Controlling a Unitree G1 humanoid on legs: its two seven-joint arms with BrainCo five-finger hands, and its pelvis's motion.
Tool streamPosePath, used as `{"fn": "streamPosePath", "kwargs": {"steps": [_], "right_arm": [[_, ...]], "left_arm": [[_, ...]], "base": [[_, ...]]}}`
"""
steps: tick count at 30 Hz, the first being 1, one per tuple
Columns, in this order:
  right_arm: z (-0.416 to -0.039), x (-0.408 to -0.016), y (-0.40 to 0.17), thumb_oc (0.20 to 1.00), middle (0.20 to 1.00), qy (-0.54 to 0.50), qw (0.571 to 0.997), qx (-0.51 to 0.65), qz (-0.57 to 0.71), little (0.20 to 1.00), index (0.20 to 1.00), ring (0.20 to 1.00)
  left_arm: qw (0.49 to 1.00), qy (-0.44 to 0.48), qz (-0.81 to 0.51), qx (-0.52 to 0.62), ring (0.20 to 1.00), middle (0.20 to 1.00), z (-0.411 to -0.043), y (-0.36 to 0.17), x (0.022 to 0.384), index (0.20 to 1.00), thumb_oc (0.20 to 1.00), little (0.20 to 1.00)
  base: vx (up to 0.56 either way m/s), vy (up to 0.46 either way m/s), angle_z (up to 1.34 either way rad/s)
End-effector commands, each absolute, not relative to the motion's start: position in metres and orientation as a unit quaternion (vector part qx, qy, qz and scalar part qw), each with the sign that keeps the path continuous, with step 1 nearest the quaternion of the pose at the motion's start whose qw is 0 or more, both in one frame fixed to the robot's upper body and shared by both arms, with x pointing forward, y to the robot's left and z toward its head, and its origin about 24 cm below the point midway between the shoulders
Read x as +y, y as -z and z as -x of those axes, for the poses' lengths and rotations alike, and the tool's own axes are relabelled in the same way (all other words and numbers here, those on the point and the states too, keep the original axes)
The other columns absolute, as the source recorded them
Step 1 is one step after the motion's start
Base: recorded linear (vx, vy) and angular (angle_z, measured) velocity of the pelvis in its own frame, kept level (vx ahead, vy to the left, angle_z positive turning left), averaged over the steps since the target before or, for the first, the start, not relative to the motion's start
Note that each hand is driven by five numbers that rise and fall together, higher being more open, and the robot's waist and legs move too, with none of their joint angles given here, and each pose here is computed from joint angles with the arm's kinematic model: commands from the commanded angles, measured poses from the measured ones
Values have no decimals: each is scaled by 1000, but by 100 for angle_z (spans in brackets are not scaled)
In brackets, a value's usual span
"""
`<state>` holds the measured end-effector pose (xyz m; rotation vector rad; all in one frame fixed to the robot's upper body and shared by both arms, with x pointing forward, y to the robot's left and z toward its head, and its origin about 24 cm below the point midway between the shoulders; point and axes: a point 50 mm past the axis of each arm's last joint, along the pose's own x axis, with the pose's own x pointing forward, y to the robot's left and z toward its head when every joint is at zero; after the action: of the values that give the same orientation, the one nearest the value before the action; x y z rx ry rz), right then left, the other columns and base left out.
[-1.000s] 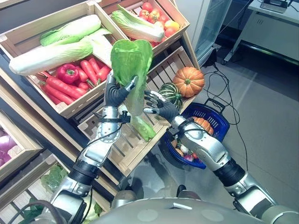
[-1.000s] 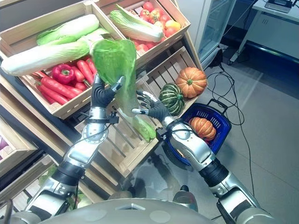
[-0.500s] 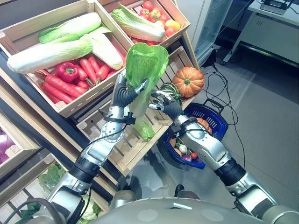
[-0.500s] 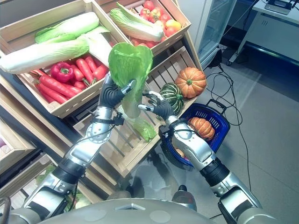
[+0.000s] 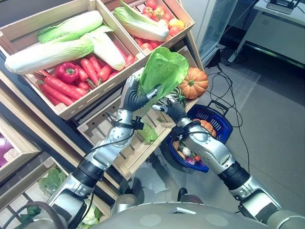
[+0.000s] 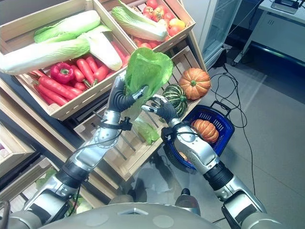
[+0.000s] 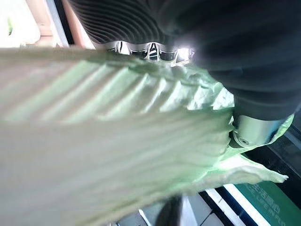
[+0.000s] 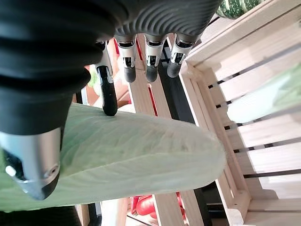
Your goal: Pick up fruits and vegetables into the basket
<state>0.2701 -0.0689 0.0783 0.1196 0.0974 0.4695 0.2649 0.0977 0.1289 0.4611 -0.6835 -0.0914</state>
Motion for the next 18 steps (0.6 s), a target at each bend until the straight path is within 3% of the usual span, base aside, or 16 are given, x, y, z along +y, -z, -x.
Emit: {"fn": "streamPosePath", "kwargs": {"steps": [1, 18], "right_arm": [[-274, -32, -115, 1000, 1000, -289, 952, -22, -93, 1000, 1000, 1000], [-273, -70, -121, 1000, 1000, -250, 962, -52, -91, 1000, 1000, 1000]], "left_arm": [[862, 64, -179, -469, 200, 200, -253, -180, 68, 200, 200, 200], [875, -91, -197, -433, 200, 200, -266, -163, 123, 200, 200, 200]], "base": [[0, 0, 0], [0, 0, 0]]}}
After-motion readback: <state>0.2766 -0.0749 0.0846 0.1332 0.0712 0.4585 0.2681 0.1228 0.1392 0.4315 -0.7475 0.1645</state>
